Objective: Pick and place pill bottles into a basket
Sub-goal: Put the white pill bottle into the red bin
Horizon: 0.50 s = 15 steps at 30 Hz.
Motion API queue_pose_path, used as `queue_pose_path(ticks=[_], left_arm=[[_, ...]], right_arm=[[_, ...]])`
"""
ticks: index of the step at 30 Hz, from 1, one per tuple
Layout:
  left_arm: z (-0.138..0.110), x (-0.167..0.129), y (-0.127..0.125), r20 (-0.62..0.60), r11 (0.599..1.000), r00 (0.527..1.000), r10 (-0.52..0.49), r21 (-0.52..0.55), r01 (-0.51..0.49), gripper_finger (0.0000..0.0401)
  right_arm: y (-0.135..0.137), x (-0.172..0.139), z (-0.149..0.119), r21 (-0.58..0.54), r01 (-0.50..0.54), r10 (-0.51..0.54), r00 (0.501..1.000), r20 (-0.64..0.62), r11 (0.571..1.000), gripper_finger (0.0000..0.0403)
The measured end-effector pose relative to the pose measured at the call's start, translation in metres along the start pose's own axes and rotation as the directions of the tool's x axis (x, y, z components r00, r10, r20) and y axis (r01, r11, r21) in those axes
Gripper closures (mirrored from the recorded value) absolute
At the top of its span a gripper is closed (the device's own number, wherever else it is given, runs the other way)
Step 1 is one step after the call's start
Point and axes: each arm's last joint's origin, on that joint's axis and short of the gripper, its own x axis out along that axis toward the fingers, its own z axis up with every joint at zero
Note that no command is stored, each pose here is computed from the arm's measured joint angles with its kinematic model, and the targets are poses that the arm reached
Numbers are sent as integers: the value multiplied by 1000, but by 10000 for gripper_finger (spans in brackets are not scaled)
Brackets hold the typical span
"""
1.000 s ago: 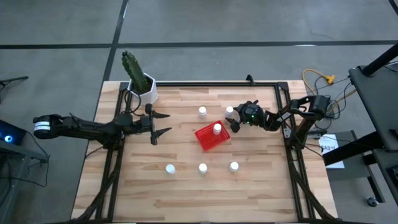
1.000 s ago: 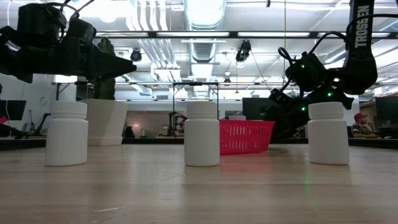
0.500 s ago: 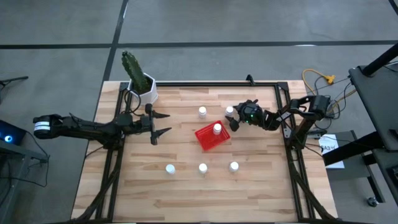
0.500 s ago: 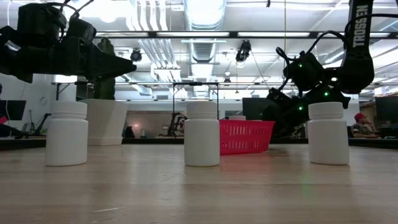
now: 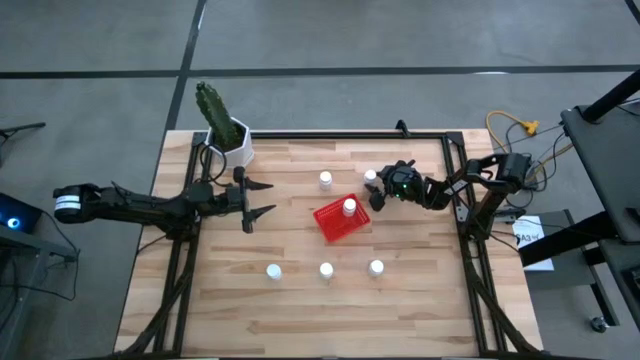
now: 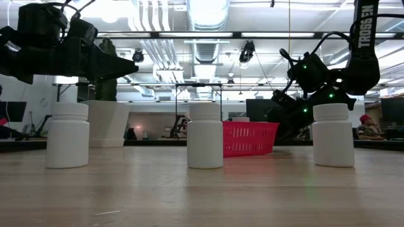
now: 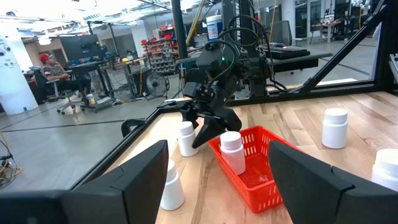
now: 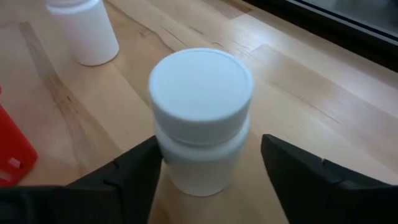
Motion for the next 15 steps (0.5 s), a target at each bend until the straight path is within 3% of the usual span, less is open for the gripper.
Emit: queue_pose_path(ticks=[9,15], left_arm=[[0,0,0,1,1000,1000,0,0,0,143],[0,0,0,2,1000,1000,0,0,0,143]], right_arm=[[0,0,0,-22,1,-1,1000,-3,1000,255],[0,0,0,-34,0,0,1000,-4,999,268]])
